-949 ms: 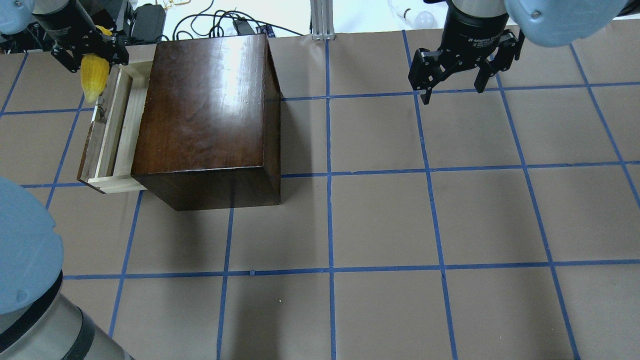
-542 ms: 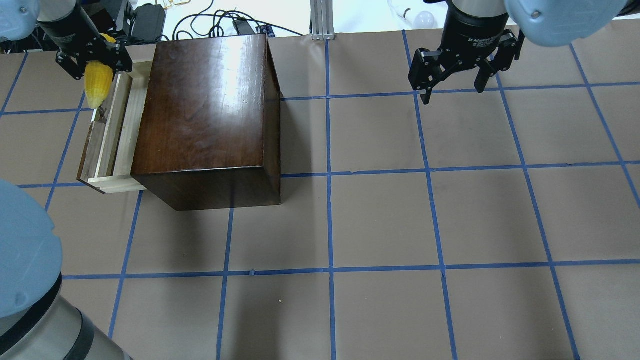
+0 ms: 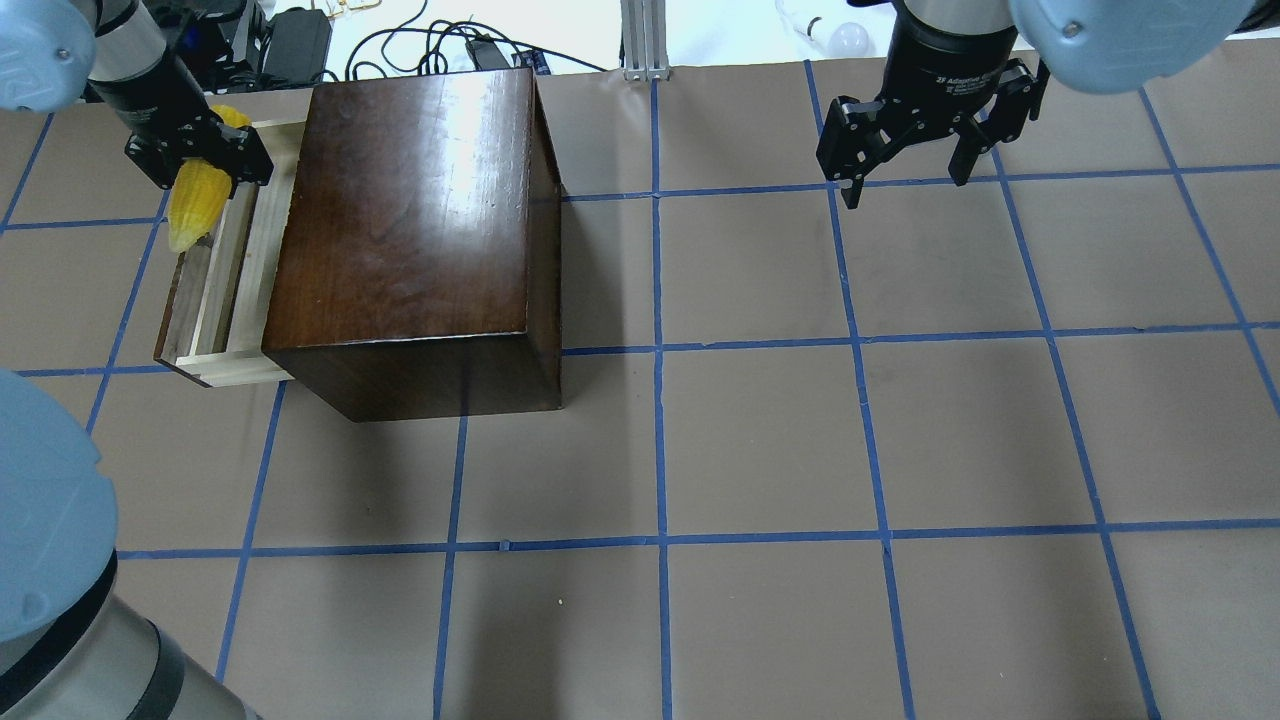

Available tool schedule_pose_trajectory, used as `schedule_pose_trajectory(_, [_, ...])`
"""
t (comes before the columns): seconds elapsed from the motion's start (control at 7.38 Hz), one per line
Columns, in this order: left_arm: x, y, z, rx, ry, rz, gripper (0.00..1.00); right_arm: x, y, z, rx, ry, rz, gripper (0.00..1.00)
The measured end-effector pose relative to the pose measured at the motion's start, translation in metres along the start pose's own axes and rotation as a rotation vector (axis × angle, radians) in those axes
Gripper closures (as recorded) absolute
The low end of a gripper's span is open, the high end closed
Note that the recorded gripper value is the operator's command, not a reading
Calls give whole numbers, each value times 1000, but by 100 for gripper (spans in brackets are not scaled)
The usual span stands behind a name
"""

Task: Open drawer and put corn inside
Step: 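Lower the corn into the open drawer and open the left gripper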

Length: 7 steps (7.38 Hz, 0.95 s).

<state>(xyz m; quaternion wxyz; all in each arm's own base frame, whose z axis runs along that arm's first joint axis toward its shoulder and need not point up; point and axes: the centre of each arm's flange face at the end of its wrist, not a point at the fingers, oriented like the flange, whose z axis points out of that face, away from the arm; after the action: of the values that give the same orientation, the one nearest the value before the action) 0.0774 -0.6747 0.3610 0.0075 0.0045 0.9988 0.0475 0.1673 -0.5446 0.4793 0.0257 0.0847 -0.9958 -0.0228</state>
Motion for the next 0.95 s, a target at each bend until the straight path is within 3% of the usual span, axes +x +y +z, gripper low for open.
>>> schedule_pose_trajectory(0.14, [0,4,5,-13,-1,1,100,0,0,0,0,0,0,0])
schedule_pose_trajectory(0.27, [-1,7,8,-23,-9,-1,47,0,0,0,0,0,0,0])
schedule_pose_trajectory(0.41, [-2,9,10,-28,-14,-2,25,0,0,0,0,0,0,0])
schedule_pose_trajectory(0.54, [-3,10,11,-33,-16,-3,14,0,0,0,0,0,0,0])
schedule_pose_trajectory(0.95, [-4,11,12,-34,-16,-6,12,0,0,0,0,0,1,0])
